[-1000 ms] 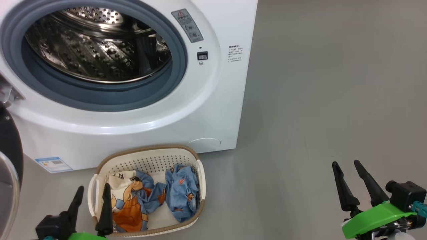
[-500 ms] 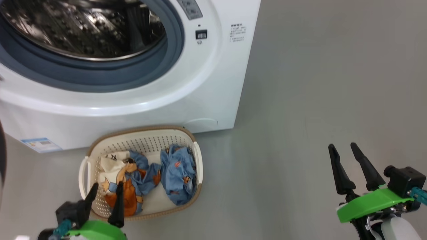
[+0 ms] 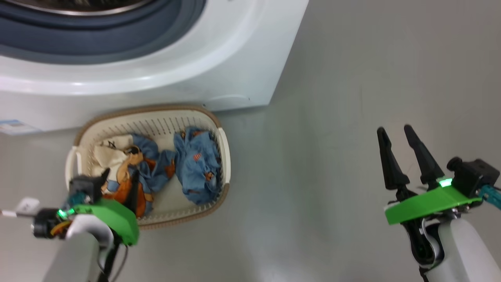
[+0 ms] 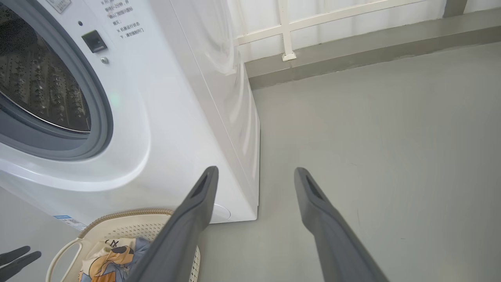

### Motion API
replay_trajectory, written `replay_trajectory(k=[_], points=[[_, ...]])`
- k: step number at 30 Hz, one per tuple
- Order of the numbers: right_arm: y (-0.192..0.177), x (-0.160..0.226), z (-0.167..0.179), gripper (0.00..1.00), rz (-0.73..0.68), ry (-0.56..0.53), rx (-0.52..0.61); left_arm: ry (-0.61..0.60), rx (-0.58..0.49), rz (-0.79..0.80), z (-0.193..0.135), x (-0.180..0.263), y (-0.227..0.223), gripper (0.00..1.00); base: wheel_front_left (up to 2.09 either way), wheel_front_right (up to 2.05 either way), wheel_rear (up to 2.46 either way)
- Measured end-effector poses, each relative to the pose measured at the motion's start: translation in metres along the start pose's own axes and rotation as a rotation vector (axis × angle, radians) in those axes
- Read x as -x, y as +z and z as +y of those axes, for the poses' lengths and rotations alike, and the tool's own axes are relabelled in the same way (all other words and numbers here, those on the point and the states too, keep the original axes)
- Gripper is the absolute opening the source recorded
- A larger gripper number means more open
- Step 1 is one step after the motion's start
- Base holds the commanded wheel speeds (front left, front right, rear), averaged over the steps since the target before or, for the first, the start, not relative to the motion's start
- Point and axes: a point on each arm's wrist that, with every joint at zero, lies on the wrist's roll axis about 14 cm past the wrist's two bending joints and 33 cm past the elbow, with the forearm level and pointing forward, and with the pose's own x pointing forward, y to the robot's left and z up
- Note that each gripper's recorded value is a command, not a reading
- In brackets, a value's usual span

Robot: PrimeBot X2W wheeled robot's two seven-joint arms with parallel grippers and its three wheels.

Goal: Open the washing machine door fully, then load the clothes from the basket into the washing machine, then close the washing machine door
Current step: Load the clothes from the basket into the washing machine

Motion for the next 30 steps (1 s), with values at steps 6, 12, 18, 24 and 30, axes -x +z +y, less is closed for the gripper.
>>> replay_trajectory(k=[6,12,18,24,30], points=[[-0.015,-0.019,0.001,1.0,0.023,0.004,-0.002,0.013,-0.06,0.126,0.021,-0.031,-0.026,1.0,0.0,0.0,0.0],[-0.031,-0.033,-0.003,1.0,0.046,-0.005,-0.001,0.029,-0.1,0.247,0.036,-0.057,-0.052,1.0,0.0,0.0,0.0],[-0.044,-0.043,-0.012,1.0,0.064,-0.025,0.005,0.038,-0.15,0.349,0.049,-0.078,-0.075,1.0,0.0,0.0,0.0],[-0.054,-0.045,-0.022,1.0,0.084,-0.049,0.018,0.046,-0.2,0.444,0.059,-0.091,-0.098,1.0,0.0,0.0,0.0],[-0.064,-0.046,-0.028,1.0,0.1,-0.068,0.02,0.057,-0.227,0.515,0.063,-0.102,-0.115,1.0,0.0,0.0,0.0]])
